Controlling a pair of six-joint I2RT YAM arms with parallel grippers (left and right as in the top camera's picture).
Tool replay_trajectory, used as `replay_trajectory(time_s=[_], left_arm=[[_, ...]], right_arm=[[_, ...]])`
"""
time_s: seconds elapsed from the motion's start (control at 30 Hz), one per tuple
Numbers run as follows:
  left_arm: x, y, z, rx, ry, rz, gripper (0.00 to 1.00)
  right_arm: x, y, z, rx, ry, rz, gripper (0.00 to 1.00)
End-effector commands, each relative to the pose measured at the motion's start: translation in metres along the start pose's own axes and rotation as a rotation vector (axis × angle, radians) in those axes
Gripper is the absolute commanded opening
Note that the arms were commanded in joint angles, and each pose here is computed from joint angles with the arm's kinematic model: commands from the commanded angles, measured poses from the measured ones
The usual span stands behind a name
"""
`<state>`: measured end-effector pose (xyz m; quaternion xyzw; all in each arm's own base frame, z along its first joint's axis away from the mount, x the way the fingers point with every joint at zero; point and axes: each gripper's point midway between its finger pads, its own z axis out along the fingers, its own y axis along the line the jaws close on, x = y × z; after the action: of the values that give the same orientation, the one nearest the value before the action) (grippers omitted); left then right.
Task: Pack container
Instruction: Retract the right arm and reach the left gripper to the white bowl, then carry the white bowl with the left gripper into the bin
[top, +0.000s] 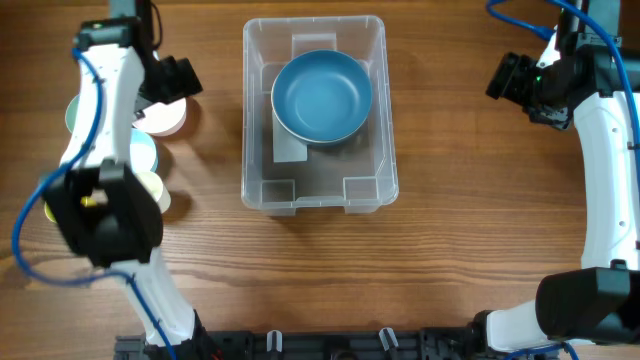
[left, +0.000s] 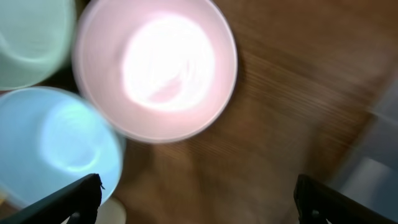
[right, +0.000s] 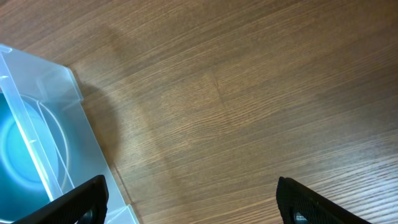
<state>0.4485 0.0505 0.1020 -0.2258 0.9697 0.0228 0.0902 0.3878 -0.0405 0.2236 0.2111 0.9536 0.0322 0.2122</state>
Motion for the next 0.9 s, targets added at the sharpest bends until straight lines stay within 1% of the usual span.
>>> replay_trajectory(time_s=[0.0, 0.07, 0.13, 0.17, 0.23, 0.27, 0.33, 0.37, 0.43, 0.47, 0.5, 0.53, 0.57, 0.7, 0.73, 0.8, 0.87], left_arm=[[0.004, -0.006, 0.05, -0.005, 0.081, 0.004, 1.0], [0.005, -0.012, 0.066, 0.022, 0.105, 0.003, 0.99], [0.003, -0.014, 0.076, 0.024, 0.1, 0.002, 0.93], [0.001, -0.015, 0.077, 0.027, 0.093, 0.002, 0.84], [-0.001, -0.016, 0.077, 0.029, 0.087, 0.002, 0.72], [-0.001, -0.015, 0.077, 0.029, 0.087, 0.002, 0.65], [-0.001, -0.016, 0.077, 0.029, 0.086, 0.002, 0.33], [-0.001, -0.016, 0.077, 0.03, 0.086, 0.002, 0.23], [-0.001, -0.016, 0.077, 0.03, 0.084, 0.002, 0.22], [-0.002, -0.016, 0.077, 0.031, 0.082, 0.003, 0.17], [-0.002, -0.016, 0.077, 0.031, 0.082, 0.003, 0.1], [-0.002, -0.016, 0.077, 0.031, 0.082, 0.003, 0.06], [-0.002, -0.017, 0.077, 0.032, 0.079, 0.003, 0.04], [-0.011, -0.02, 0.068, 0.044, 0.046, 0.007, 0.04], [-0.022, -0.026, 0.049, 0.063, 0.001, 0.04, 0.04], [-0.028, -0.035, 0.028, 0.079, -0.038, 0.079, 0.04], [-0.034, -0.048, -0.014, 0.102, -0.097, 0.116, 0.04]], right_arm=[[0.001, 0.002, 0.003, -0.01, 0.003, -0.016, 0.88], [0.001, 0.002, 0.005, -0.009, 0.005, -0.016, 0.88], [0.002, 0.002, 0.009, -0.005, 0.015, -0.016, 0.88], [0.003, 0.002, 0.01, -0.004, 0.019, -0.016, 0.88], [0.003, 0.001, 0.012, -0.002, 0.025, -0.016, 0.87], [0.003, 0.001, 0.014, -0.001, 0.028, -0.016, 0.87], [0.004, 0.001, 0.016, 0.001, 0.034, -0.016, 0.87], [0.004, 0.001, 0.016, 0.001, 0.033, -0.016, 0.87], [0.004, 0.001, 0.016, 0.001, 0.033, -0.016, 0.87], [0.003, 0.001, 0.016, 0.001, 0.033, -0.019, 0.87], [0.003, 0.001, 0.016, 0.001, 0.033, -0.019, 0.87], [0.003, 0.001, 0.016, 0.001, 0.033, -0.019, 0.87], [0.003, 0.001, 0.016, 0.001, 0.033, -0.019, 0.87], [0.003, 0.001, 0.016, 0.001, 0.033, -0.02, 0.87], [0.003, 0.001, 0.016, 0.001, 0.033, -0.02, 0.87], [0.004, 0.001, 0.016, 0.001, 0.033, -0.023, 0.87], [0.004, 0.001, 0.016, 0.001, 0.034, -0.023, 0.87]])
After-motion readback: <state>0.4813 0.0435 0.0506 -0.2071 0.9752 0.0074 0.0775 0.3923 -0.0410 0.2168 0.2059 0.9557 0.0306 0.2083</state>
